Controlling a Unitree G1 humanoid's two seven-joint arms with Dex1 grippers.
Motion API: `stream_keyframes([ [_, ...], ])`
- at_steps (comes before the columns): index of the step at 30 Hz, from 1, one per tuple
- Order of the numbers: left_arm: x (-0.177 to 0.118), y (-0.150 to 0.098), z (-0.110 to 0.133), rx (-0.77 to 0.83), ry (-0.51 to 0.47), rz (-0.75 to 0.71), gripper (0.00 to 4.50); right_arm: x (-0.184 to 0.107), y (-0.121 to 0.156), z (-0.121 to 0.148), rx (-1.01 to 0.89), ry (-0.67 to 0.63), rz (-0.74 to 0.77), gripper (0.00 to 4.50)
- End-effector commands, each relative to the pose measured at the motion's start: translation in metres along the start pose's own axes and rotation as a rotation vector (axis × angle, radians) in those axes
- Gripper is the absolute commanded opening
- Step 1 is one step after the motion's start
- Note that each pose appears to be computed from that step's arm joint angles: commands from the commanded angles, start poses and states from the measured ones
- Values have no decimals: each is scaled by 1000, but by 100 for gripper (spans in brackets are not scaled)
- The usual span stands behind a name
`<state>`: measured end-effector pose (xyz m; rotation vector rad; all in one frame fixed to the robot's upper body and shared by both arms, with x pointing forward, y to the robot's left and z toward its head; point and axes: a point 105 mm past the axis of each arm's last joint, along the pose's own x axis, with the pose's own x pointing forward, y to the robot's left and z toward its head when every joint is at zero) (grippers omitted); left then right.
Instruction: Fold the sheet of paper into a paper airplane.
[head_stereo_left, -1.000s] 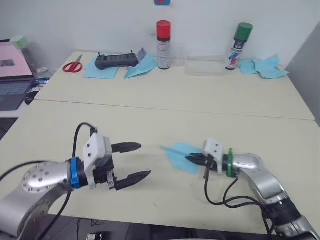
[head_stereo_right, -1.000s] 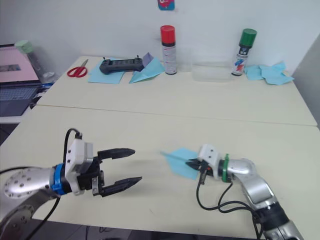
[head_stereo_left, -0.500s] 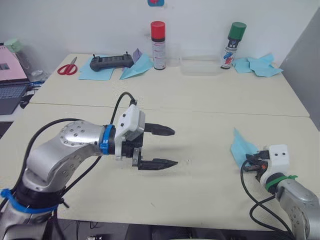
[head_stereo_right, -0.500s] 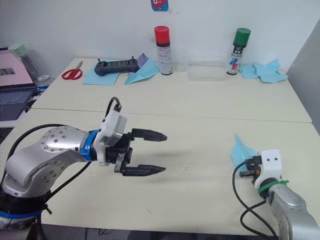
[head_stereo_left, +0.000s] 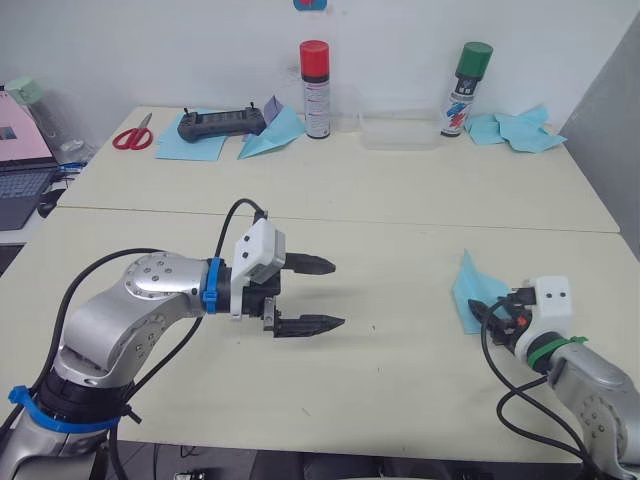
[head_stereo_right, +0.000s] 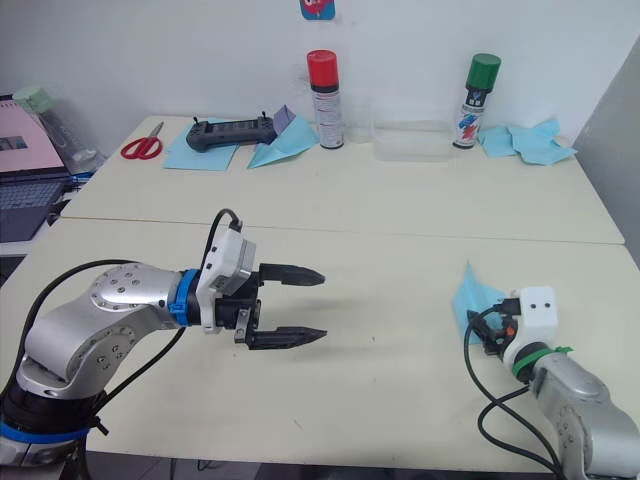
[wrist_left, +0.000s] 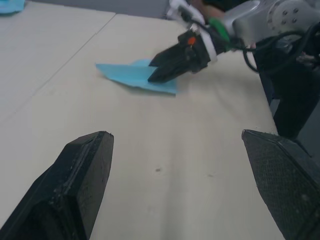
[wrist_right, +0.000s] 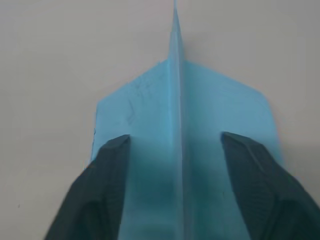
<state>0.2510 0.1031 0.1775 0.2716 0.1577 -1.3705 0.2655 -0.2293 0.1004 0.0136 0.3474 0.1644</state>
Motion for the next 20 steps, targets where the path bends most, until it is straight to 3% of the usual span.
stream_keyframes([
  [1, -16, 10, -4, 25, 9, 88, 450, -9, 3, 30, -53, -90, 46, 448],
  [4, -43, 25, -19, -56, 17, 234, 450, -18, 0, 57, -173, -110, 193, 448],
  [7, -77, 42, -31, -68, 77, 402, 450, -38, -9, 79, -359, -111, 444, 448],
  [13, -144, 64, -31, -25, 175, 650, 450, -63, -79, 115, -417, -35, 436, 448],
  [16, -168, 68, -26, -24, 188, 725, 450, -70, -93, 111, -429, 29, 457, 448],
  [20, -173, 71, -21, 16, 205, 742, 450, -67, -95, 103, -465, 56, 495, 448],
])
